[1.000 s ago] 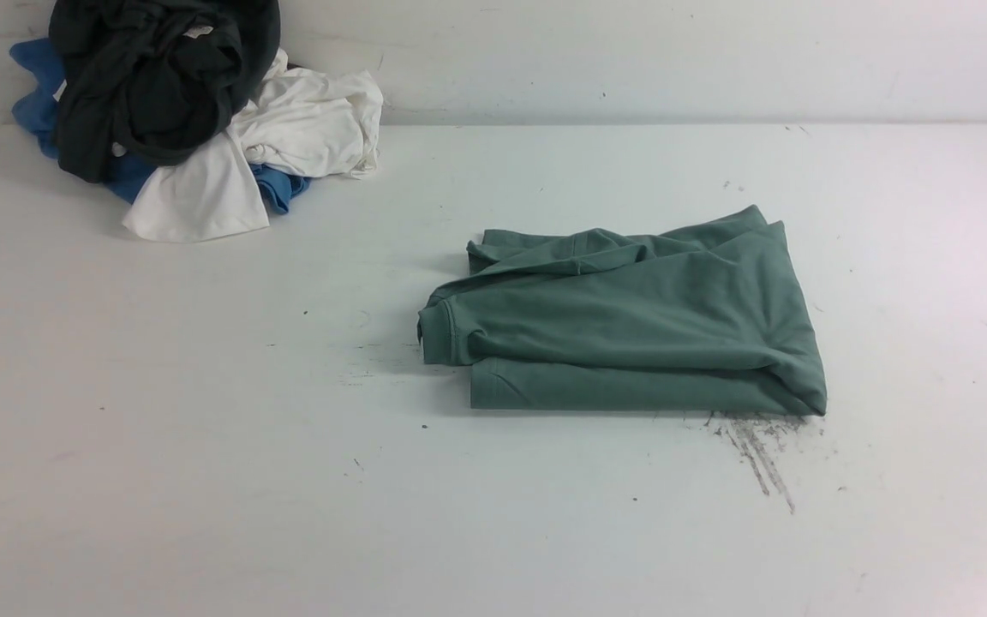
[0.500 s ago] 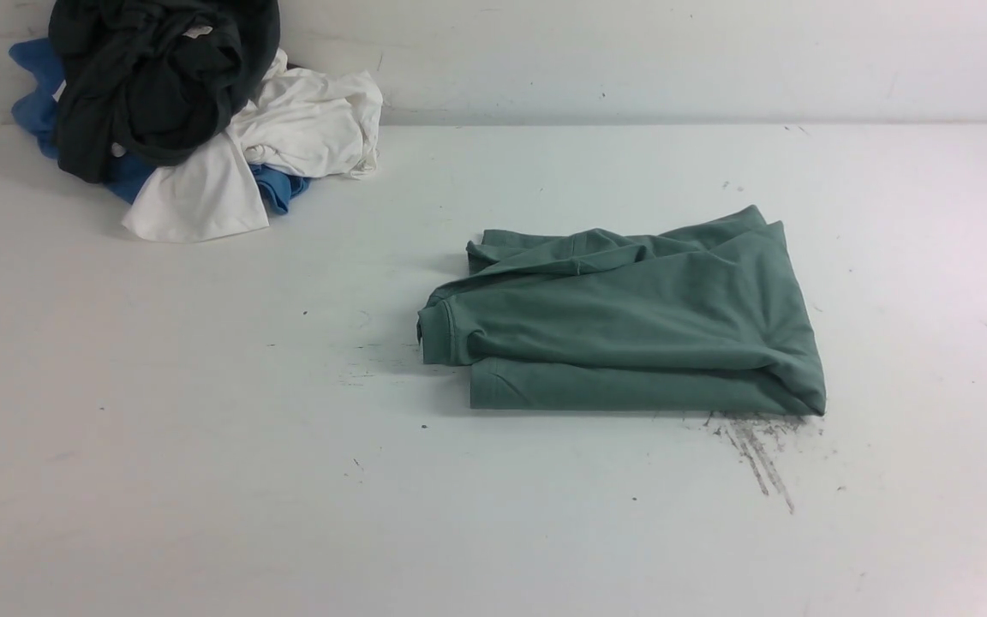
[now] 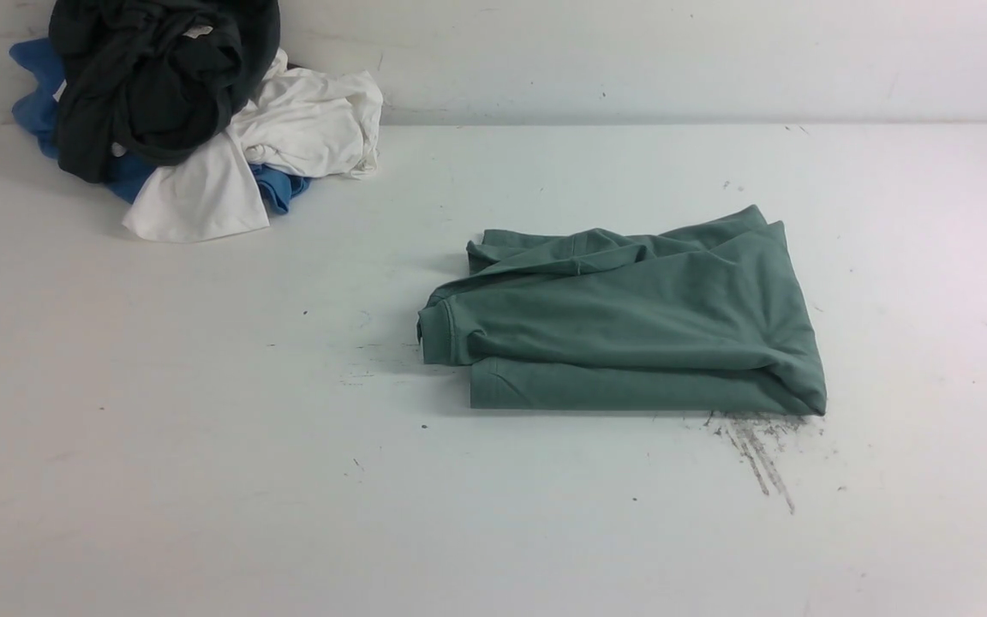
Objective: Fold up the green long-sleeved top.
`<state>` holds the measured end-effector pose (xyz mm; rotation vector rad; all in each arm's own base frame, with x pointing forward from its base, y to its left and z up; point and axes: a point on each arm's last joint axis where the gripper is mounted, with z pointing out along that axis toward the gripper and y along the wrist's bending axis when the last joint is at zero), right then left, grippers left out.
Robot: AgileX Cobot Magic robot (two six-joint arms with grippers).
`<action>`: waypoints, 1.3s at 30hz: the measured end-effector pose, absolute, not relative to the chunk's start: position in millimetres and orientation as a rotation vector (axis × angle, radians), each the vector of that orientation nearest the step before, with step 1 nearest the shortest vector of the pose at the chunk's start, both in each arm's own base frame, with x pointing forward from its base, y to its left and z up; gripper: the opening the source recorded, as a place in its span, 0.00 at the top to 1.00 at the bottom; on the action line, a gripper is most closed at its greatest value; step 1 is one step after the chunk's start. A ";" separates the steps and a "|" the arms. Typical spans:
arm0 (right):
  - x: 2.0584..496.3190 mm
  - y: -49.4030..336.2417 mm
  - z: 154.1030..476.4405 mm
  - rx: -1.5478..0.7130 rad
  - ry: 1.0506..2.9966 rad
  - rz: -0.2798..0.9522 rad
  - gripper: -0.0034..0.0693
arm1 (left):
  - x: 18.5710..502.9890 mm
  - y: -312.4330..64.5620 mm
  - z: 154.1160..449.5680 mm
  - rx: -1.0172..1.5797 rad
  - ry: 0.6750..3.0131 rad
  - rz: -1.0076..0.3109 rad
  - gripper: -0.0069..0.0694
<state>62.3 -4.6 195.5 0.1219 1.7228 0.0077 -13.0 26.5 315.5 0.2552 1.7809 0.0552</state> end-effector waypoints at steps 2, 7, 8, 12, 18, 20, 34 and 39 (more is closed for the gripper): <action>59.4 -4.7 187.7 0.131 1.725 0.012 0.97 | -13.0 26.5 315.4 0.255 1.782 0.055 0.92; 55.4 -4.4 183.1 0.149 1.732 0.030 0.97 | -13.0 26.5 315.4 0.255 1.782 0.055 0.92; 55.3 -4.4 182.6 0.148 1.737 0.028 0.97 | -13.0 26.5 315.4 0.255 1.782 0.055 0.92; 55.2 -4.3 182.4 0.142 1.743 0.023 0.97 | -13.0 26.5 315.3 0.255 1.783 0.056 0.92; 55.1 -4.2 182.2 0.144 1.747 0.027 0.97 | -13.0 26.5 315.3 0.255 1.783 0.056 0.92; 55.1 -4.2 182.1 0.143 1.748 0.026 0.97 | -13.0 26.5 315.3 0.255 1.783 0.056 0.92; 55.1 -4.2 182.1 0.143 1.748 0.027 0.97 | -13.0 26.5 315.3 0.255 1.783 0.056 0.92; 55.1 -4.2 182.1 0.143 1.748 0.027 0.97 | -13.0 26.5 315.3 0.255 1.783 0.056 0.92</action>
